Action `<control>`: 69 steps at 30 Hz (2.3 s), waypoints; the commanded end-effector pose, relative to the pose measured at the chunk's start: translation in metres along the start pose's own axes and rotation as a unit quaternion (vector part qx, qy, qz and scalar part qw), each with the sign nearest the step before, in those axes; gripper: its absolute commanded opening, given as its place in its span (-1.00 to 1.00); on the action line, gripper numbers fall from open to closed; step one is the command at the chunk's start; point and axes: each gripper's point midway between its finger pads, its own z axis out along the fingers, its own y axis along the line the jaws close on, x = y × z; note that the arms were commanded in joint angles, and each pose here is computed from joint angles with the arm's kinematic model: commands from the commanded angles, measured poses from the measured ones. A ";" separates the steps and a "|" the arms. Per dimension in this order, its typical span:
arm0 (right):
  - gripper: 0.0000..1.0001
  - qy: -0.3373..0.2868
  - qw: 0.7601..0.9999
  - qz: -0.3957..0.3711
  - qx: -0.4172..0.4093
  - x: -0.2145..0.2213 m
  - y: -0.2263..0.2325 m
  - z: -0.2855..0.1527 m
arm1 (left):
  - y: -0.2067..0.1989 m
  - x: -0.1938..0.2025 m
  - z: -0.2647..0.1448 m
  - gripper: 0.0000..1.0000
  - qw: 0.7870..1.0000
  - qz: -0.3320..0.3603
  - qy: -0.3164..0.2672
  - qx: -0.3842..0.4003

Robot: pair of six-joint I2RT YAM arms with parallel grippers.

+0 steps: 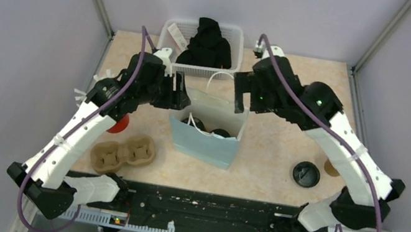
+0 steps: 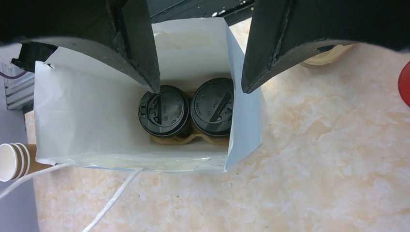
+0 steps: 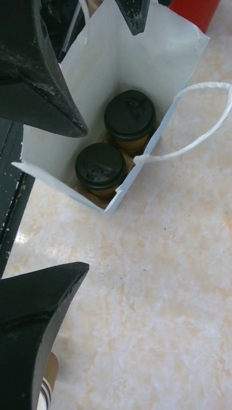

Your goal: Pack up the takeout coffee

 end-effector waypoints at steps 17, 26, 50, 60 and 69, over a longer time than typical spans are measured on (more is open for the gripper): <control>0.97 -0.096 0.993 0.062 -0.033 -0.036 -0.060 -0.020 | 0.102 -0.082 -0.040 0.78 0.967 -0.074 -0.083 -0.231; 0.97 -0.086 0.995 0.012 -0.044 -0.026 -0.055 -0.003 | 0.211 -0.064 -0.086 0.44 0.898 -0.096 -0.056 -0.425; 0.97 -0.058 0.994 -0.028 -0.086 0.019 -0.062 0.043 | 0.273 -0.002 -0.083 -0.03 0.856 -0.285 0.066 -0.427; 0.97 -0.053 0.994 -0.020 -0.096 0.020 -0.061 0.044 | 0.293 -0.004 -0.107 0.09 0.832 -0.276 0.043 -0.479; 0.98 -0.066 0.992 -0.021 -0.103 0.010 -0.058 0.038 | 0.313 -0.015 -0.095 -0.03 0.839 -0.276 0.037 -0.466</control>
